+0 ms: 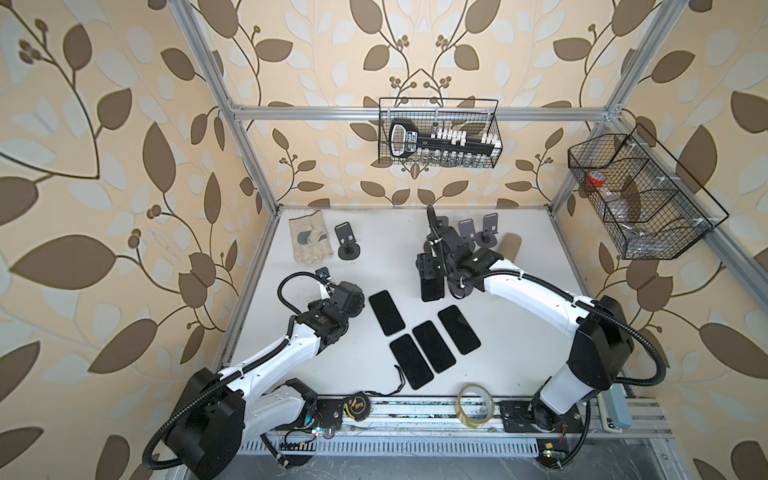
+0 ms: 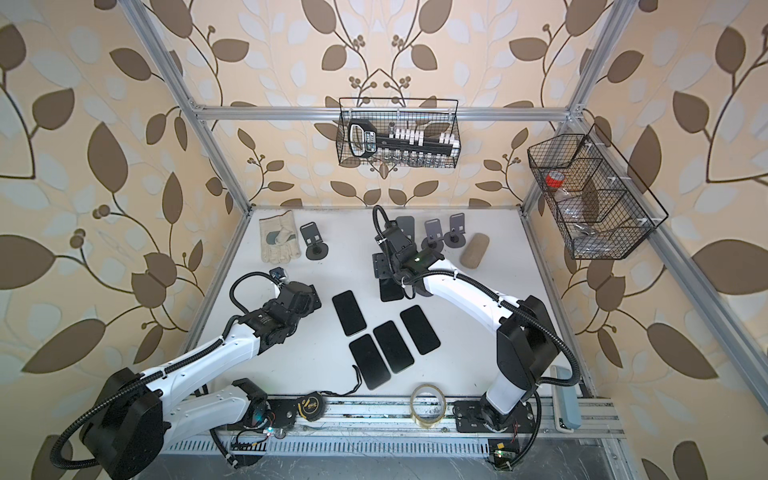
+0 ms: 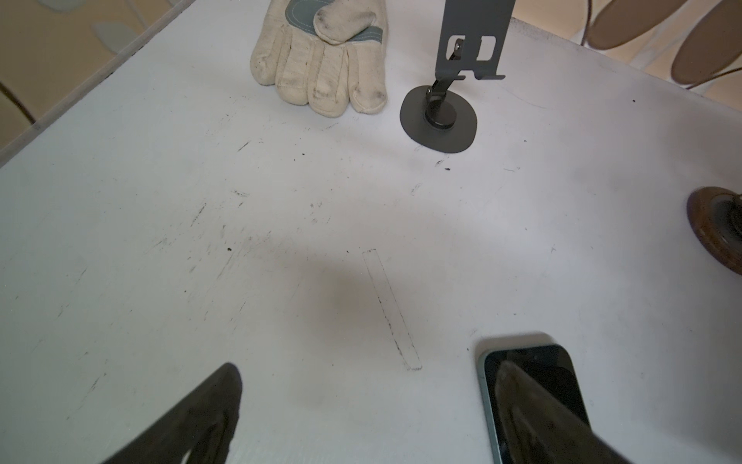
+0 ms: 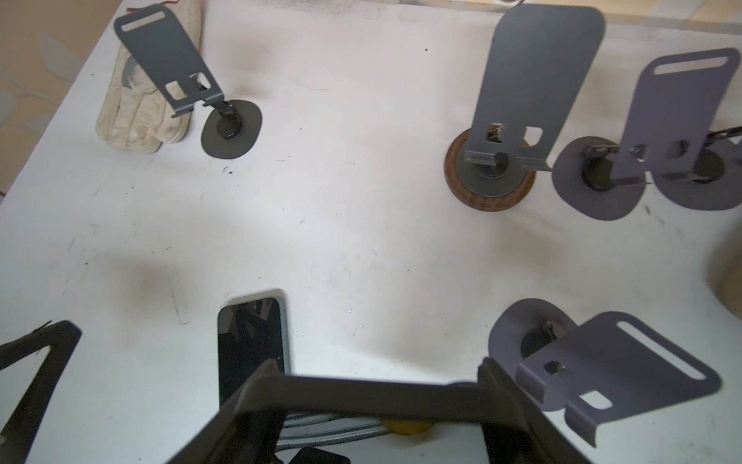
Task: Remove the phone from the phone stand
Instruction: Place the phone at the center of the table.
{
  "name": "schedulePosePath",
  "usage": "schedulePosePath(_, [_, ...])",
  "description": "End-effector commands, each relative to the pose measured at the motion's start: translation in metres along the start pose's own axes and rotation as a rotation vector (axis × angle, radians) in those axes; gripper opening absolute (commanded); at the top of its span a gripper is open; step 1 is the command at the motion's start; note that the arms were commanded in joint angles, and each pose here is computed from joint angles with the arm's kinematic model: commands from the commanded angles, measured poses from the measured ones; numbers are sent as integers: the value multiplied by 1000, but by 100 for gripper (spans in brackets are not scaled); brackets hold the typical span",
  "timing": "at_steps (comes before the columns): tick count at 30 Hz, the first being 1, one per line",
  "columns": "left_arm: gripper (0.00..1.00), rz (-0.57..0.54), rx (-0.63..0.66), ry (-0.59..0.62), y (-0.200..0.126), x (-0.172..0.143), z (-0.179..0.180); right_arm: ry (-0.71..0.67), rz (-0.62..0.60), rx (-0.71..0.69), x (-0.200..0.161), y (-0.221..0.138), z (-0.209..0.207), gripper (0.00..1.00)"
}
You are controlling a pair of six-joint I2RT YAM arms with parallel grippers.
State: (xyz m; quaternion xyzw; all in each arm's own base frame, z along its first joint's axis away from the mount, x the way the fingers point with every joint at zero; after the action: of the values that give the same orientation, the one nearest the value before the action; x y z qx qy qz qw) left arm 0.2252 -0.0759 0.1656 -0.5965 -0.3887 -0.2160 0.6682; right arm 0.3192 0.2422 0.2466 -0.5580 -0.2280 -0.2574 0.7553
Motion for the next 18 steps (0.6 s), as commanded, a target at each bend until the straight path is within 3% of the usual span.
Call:
schedulePosePath(1, [99, -55, 24, -42, -7, 12, 0, -30, 49, 66, -11, 14, 11, 54])
schedulePosePath(10, [99, -61, 30, -47, -7, 12, 1, -123, 158, 130, -36, 42, 33, 55])
schedulePosePath(18, [99, -54, 32, -50, -4, 10, 1, -176, 201, 90, -47, 68, 34, 55])
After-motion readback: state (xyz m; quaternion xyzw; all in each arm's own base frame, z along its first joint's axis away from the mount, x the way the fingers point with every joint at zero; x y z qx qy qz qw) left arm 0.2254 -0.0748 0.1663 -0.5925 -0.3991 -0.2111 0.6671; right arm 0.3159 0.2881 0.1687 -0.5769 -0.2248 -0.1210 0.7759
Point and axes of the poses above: each gripper's point midway between its finger pads, its own y axis out along the fingers, its own z axis along the line the jaws close on, x = y × z, the point moved 9 cm from there along -y, back along the fingers, and after that the axes turned 12 degrees about y, right-handed, at the moved point
